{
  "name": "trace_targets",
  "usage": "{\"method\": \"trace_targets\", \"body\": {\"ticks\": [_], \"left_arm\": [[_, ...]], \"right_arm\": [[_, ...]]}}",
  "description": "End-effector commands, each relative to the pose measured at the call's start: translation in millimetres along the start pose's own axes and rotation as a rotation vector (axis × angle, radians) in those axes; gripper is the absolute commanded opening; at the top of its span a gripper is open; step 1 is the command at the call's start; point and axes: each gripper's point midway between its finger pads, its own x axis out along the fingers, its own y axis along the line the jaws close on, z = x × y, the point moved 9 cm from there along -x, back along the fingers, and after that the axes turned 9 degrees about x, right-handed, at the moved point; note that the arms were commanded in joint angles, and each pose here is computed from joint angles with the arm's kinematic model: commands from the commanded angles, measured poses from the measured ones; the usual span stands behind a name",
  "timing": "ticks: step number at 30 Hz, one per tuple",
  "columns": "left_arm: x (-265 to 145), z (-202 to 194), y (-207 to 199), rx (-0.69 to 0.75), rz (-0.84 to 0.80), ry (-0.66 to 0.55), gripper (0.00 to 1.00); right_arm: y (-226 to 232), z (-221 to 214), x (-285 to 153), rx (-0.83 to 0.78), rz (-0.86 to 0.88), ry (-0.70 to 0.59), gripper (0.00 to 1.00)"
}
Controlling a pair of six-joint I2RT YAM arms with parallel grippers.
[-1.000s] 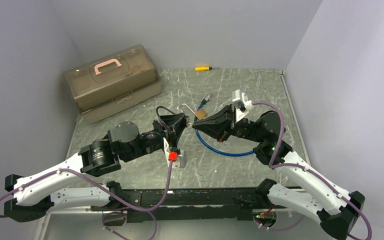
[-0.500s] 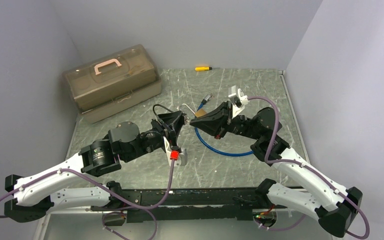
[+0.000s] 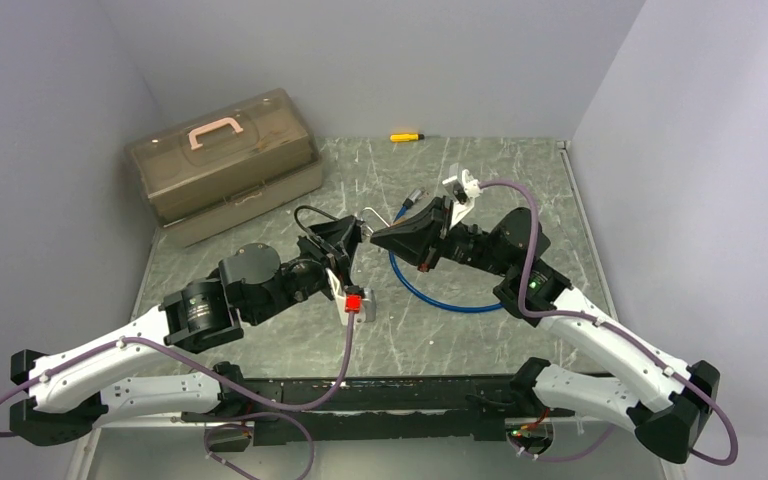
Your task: Unlock with the key
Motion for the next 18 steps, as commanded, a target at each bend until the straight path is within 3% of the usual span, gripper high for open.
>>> {"method": "trace_targets", "body": {"ticks": [1,18], "left_arm": [[1,18,26,-0.015,0.151,-0.139,0.00],[-4,29,32,0.013,0.099,-0.196,0.00]], "right_arm": [[-11,-7,12,0.065,-0.073,0.028,0.00],[-6,-13,20,0.110,-0.014,0.142,0.00]]}}
